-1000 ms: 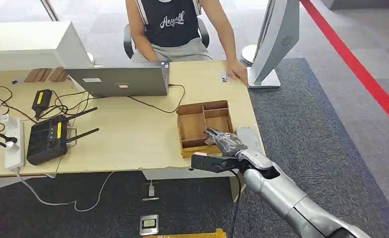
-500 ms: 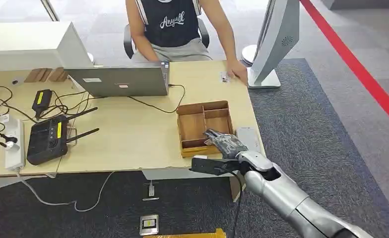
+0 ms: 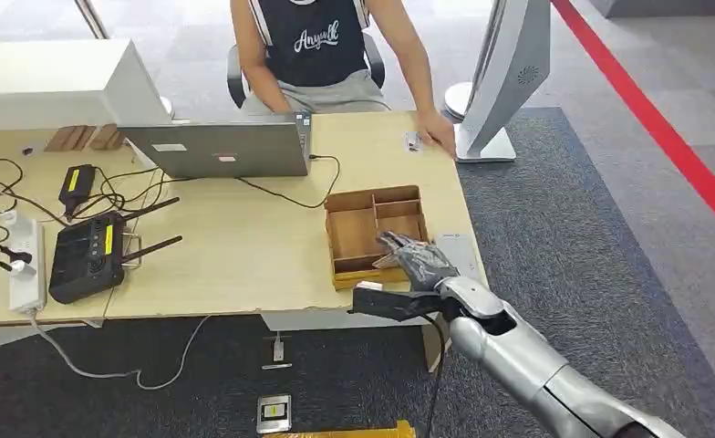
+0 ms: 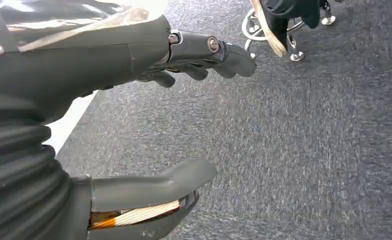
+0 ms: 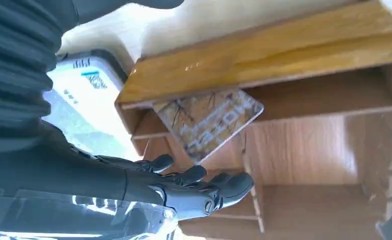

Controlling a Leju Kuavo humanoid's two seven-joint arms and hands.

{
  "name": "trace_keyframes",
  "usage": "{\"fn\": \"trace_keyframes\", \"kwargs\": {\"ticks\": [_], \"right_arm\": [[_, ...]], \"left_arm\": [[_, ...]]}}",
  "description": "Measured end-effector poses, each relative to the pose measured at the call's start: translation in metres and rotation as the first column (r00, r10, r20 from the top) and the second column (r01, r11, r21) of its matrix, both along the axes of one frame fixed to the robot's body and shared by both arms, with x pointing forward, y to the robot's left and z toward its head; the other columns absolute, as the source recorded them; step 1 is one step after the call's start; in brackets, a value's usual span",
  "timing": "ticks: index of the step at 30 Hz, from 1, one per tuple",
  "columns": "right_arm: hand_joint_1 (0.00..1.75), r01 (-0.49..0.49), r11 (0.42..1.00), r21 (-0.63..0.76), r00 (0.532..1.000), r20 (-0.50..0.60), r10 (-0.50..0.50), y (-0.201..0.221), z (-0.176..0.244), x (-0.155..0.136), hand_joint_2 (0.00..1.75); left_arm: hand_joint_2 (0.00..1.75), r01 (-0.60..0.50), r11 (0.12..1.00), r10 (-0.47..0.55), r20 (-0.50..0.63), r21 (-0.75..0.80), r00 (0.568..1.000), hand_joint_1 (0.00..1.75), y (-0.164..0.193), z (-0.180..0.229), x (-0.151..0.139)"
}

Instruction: Pass the card to the sensor for recognition and then transmit it.

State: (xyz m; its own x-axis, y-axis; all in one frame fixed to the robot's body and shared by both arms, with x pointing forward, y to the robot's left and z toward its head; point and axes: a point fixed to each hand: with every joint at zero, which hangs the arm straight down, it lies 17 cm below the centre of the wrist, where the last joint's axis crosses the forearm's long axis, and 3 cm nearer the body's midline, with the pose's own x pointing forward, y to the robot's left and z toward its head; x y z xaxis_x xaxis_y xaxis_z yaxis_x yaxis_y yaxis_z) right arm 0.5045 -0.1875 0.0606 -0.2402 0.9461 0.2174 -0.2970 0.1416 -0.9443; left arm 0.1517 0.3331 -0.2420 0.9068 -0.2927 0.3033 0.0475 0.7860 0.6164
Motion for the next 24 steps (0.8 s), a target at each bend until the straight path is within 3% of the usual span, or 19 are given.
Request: {"fn": "trace_keyframes", "kwargs": {"ticks": [5,7,24], "right_arm": [[0.00,0.121,0.988,-0.093,0.969,0.228,-0.097,-0.024,0.043,0.021,1.75],[0.00,0.133,0.986,-0.096,0.958,0.266,-0.104,-0.029,0.060,0.026,1.75],[0.00,0.133,0.989,-0.061,0.930,0.354,-0.103,-0.032,0.103,0.031,1.75]], "left_arm": [[1.75,-0.020,1.000,0.020,-0.014,0.003,1.000,0.00,0.002,-0.001,-0.003],[1.75,-0.022,1.000,0.022,-0.014,0.003,1.000,0.00,0.002,-0.001,-0.004],[1.75,-0.032,0.999,0.032,-0.011,0.004,0.999,0.00,0.000,0.000,-0.003]]}}
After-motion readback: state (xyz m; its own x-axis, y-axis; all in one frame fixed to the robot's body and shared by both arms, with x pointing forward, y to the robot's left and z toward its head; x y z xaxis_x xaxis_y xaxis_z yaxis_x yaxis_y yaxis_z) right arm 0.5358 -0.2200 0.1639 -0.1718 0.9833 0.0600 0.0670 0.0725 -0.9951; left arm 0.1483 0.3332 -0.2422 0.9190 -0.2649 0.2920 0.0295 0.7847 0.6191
